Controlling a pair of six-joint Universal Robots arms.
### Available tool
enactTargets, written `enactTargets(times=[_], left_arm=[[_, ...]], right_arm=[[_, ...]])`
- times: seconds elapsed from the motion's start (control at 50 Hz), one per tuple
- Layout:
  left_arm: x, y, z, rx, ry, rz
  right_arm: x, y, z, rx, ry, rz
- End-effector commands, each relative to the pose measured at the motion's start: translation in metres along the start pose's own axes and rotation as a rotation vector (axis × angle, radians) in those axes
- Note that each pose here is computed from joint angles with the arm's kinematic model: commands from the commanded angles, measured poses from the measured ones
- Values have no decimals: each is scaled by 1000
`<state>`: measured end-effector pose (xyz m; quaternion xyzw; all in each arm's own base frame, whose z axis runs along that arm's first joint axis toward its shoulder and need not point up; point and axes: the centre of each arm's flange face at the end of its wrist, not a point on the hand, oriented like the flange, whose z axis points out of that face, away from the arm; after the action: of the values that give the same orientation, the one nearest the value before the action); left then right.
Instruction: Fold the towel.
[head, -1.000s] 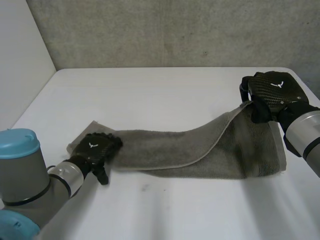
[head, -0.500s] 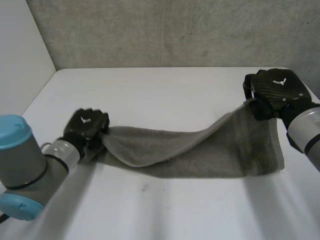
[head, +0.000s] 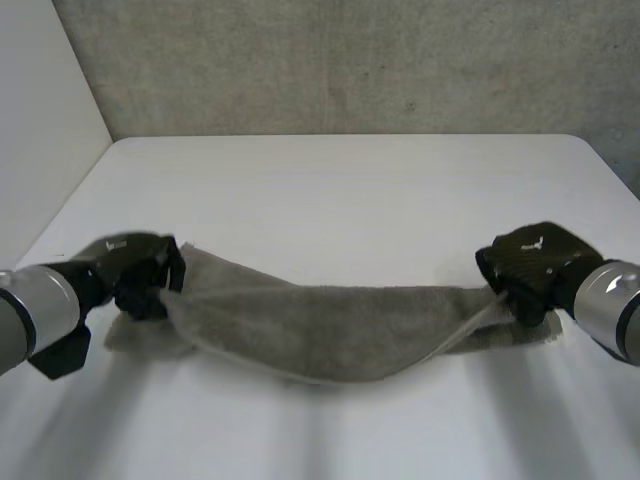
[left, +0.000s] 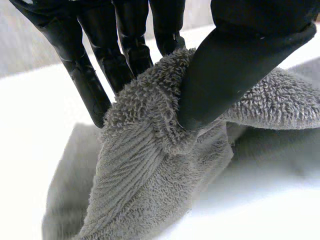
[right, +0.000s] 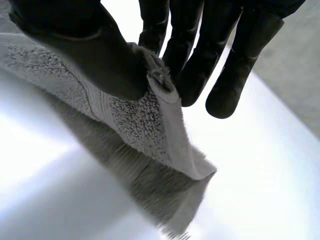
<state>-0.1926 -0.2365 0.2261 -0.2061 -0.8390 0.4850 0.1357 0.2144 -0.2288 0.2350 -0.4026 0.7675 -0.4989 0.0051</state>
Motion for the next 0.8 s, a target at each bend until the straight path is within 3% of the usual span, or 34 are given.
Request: enactTargets(times=[0.02, 0.12, 0.16, 0.2, 0.22, 0.24, 0.26, 0.28, 0.3, 0.32, 0.4, 0.44, 0.56, 0.66, 0.7, 0.8], left_arm=[[-8, 21, 28, -138, 21, 62], [-17, 4, 61, -38, 12, 127], [-23, -12, 73, 43, -7, 152], [-28, -35, 83, 146, -25, 181], [-29, -61, 89, 265, -40, 216], [-29, -94, 90, 408, -57, 246], [-29, -94, 90, 409, -57, 246], [-29, -126, 87, 552, -70, 254], [-28, -152, 80, 675, -79, 247], [-28, -152, 80, 676, -79, 247], [-33, -218, 39, 1009, -73, 151], [-32, -226, 29, 1060, -46, 117], [-35, -202, 34, 974, 0, 7], [-39, -149, 47, 795, 13, -35], [-43, -106, 57, 656, 51, -53], [-42, -45, 62, 484, 91, -14]], right_arm=[[-9, 8, 20, -55, -66, -35], [-2, -7, 55, 19, -38, -56], [14, -34, 77, 155, 55, -91], [29, -54, 86, 247, 139, -107], [46, -78, 89, 353, 231, -121], [46, -78, 89, 355, 232, -121], [63, -104, 86, 473, 327, -128], [63, -104, 86, 474, 328, -128], [79, -129, 79, 594, 414, -134], [90, -151, 70, 714, 478, -133], [107, -180, 44, 892, 567, -114], [110, -194, 19, 982, 585, -81], [98, -169, 24, 906, 498, -15], [55, -118, 28, 751, 295, -9], [43, -103, 30, 704, 245, -4], [11, -52, 39, 543, 133, 13]])
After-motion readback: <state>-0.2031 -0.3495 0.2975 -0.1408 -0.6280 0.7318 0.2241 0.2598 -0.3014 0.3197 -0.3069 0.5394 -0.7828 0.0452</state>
